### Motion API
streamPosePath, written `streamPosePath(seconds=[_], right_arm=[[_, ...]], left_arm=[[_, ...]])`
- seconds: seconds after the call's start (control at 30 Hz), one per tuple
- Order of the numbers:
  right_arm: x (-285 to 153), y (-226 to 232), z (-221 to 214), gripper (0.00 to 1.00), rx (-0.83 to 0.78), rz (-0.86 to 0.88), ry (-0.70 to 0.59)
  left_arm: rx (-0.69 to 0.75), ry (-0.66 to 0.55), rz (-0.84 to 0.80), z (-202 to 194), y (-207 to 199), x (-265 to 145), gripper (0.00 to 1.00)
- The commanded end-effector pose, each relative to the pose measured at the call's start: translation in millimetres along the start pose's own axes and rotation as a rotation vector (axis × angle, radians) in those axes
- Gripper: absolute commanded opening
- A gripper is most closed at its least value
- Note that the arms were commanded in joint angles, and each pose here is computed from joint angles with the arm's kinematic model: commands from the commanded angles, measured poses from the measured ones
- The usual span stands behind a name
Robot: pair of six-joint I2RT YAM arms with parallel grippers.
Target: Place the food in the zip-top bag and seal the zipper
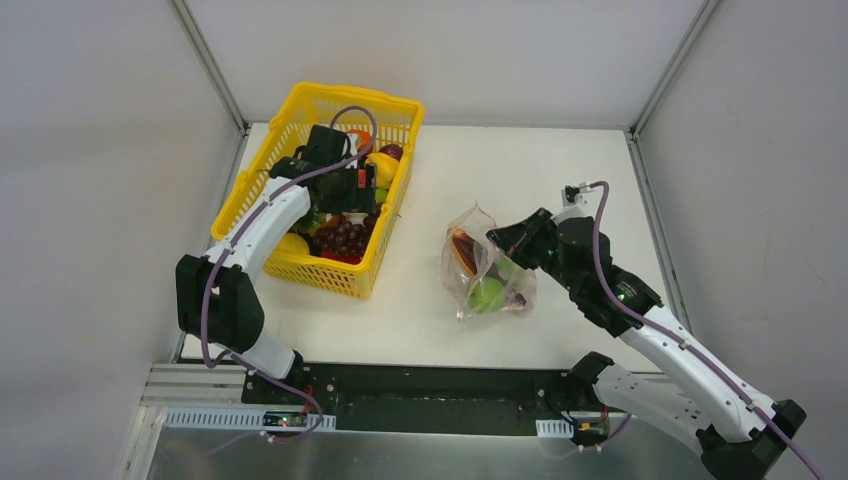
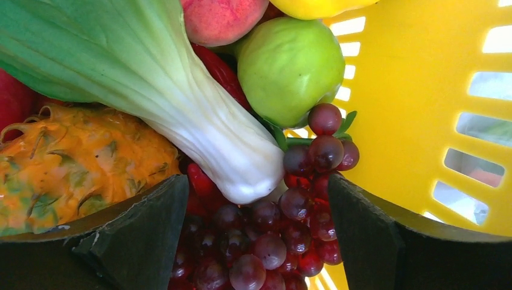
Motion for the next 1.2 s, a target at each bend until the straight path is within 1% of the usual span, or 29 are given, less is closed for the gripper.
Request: streamPosePath(seconds=[0.0, 0.07, 0.2, 0.37, 0.43, 0.57, 0.63, 0.73, 0.87, 0.9, 0.93, 0.97, 1.0, 1.03, 1.07, 1.17], right_arm=[[-4, 6, 8, 0.02, 0.003, 0.020, -0.030], [-6, 6, 9, 0.03, -0.001, 0.020, -0.036], [-7, 6, 11, 0.03, -0.007, 0.015, -0.045], [-4, 7, 10, 0.03, -0.005, 0.013, -0.038], [-2, 7, 10, 0.03, -0.010, 0.005, -0.034], [0, 5, 11, 0.03, -0.012, -0.006, -0.043], [1, 5, 12, 0.03, -0.016, -0.009, -0.047], [4, 4, 11, 0.03, -0.025, -0.018, -0.043], [6, 2, 10, 0.04, -0.032, -0.027, -0.040], [6, 2, 10, 0.04, -0.034, -0.025, -0.040], [6, 2, 9, 0.04, -0.034, -0.026, -0.036], [7, 1, 9, 0.04, -0.034, -0.028, -0.036], [7, 0, 9, 0.04, -0.036, -0.030, -0.036], [7, 0, 9, 0.04, -0.036, -0.033, -0.037], [8, 0, 9, 0.04, -0.038, -0.034, -0.036], [10, -1, 8, 0.04, -0.043, -0.040, -0.034]], left_arm=[[0.004, 0.002, 0.102, 3, 23, -5, 0.85], [0.007, -0.016, 0.144, 3, 30, -8, 0.85], [-0.003, -0.097, 0.147, 18, 32, -25, 0.87], [-0.046, -0.206, 0.141, 56, 37, -44, 0.88], [-0.072, -0.276, 0.135, 75, 37, -55, 0.88], [-0.139, -0.398, 0.174, 108, 43, -70, 0.92], [-0.175, -0.438, 0.209, 123, 50, -67, 0.93], [-0.232, -0.428, 0.236, 136, 61, -52, 0.92], [-0.256, -0.393, 0.263, 141, 71, -26, 0.92], [-0.263, -0.373, 0.259, 140, 73, -19, 0.91], [-0.260, -0.357, 0.245, 139, 72, -15, 0.87], [-0.256, -0.350, 0.234, 136, 70, -15, 0.83], [-0.254, -0.370, 0.209, 134, 67, -14, 0.83], [-0.251, -0.437, 0.167, 139, 62, -18, 0.85], [-0.242, -0.461, 0.147, 137, 60, -24, 0.87], [-0.196, -0.406, 0.152, 121, 57, -51, 0.89]])
Point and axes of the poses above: each gripper's point midway between its finger pads, its own x axis out along the fingers, its own y axis along the line the jaws close on, z = x × y, the point moved 2 cm from there along -x, back along the fingers
